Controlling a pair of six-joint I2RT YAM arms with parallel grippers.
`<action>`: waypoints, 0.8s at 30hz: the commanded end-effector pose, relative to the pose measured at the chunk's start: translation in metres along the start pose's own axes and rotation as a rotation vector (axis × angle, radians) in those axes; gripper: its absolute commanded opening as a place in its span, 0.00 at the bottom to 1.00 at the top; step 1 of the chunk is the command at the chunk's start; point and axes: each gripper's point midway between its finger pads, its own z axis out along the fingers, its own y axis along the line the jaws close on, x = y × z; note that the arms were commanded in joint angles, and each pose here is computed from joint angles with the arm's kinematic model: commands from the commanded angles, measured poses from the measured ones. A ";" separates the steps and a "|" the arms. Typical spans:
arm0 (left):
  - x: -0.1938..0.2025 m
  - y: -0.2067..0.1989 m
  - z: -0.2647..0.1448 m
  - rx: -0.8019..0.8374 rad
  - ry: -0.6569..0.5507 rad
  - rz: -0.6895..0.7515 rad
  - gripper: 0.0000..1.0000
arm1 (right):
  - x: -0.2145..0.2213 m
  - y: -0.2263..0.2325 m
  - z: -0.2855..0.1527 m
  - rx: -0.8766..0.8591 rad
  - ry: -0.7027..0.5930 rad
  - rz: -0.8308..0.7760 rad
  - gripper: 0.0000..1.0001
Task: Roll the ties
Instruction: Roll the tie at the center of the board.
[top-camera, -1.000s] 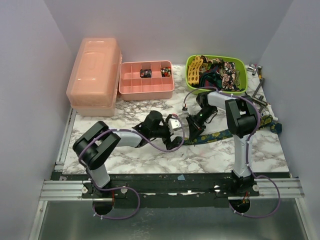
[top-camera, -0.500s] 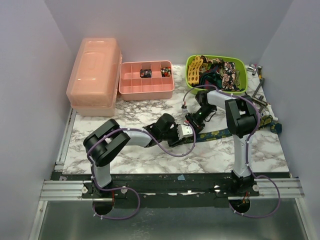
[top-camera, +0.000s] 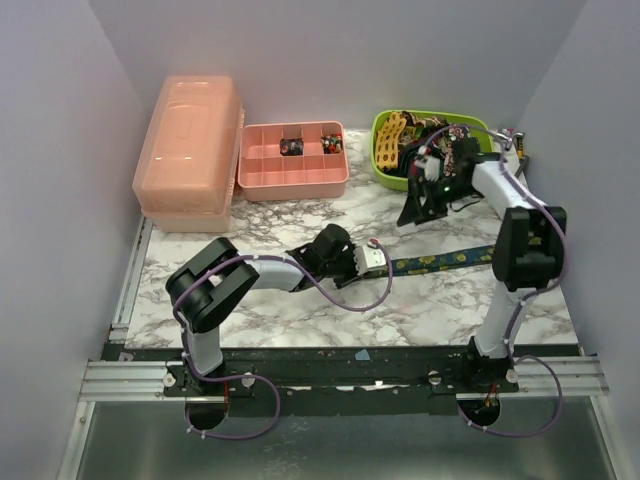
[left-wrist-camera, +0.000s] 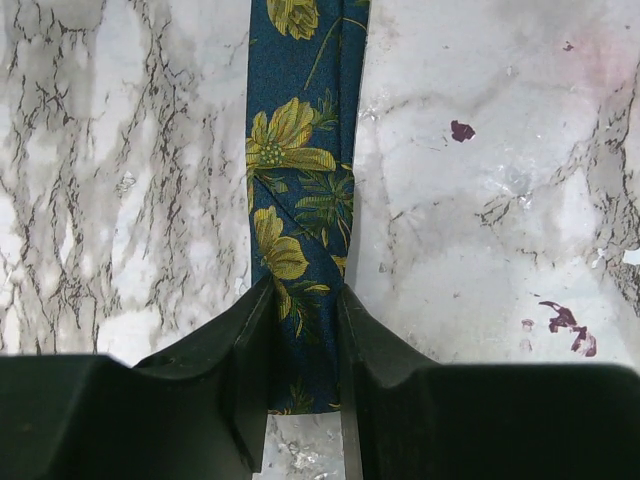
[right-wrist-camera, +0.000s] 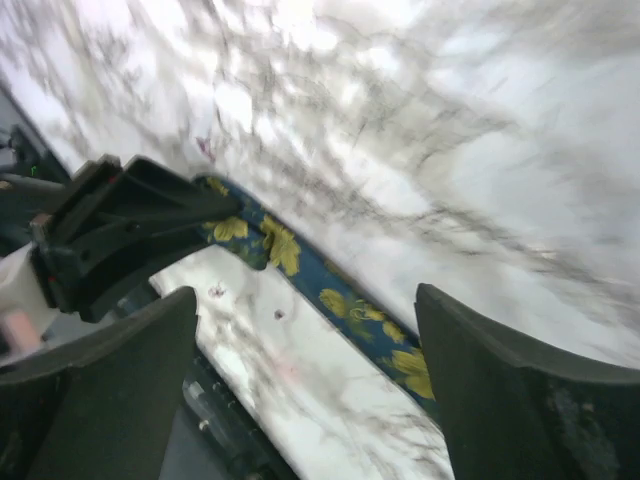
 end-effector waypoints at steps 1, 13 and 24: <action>0.039 -0.008 -0.009 0.023 0.125 -0.040 0.27 | -0.088 0.032 -0.091 0.029 -0.466 -0.073 1.00; 0.038 -0.006 -0.009 0.024 0.112 -0.044 0.28 | -0.096 0.061 -0.096 -0.148 -0.557 0.025 1.00; 0.043 -0.006 -0.009 0.026 0.107 -0.037 0.28 | 0.013 0.054 0.002 -0.247 -0.132 0.256 0.80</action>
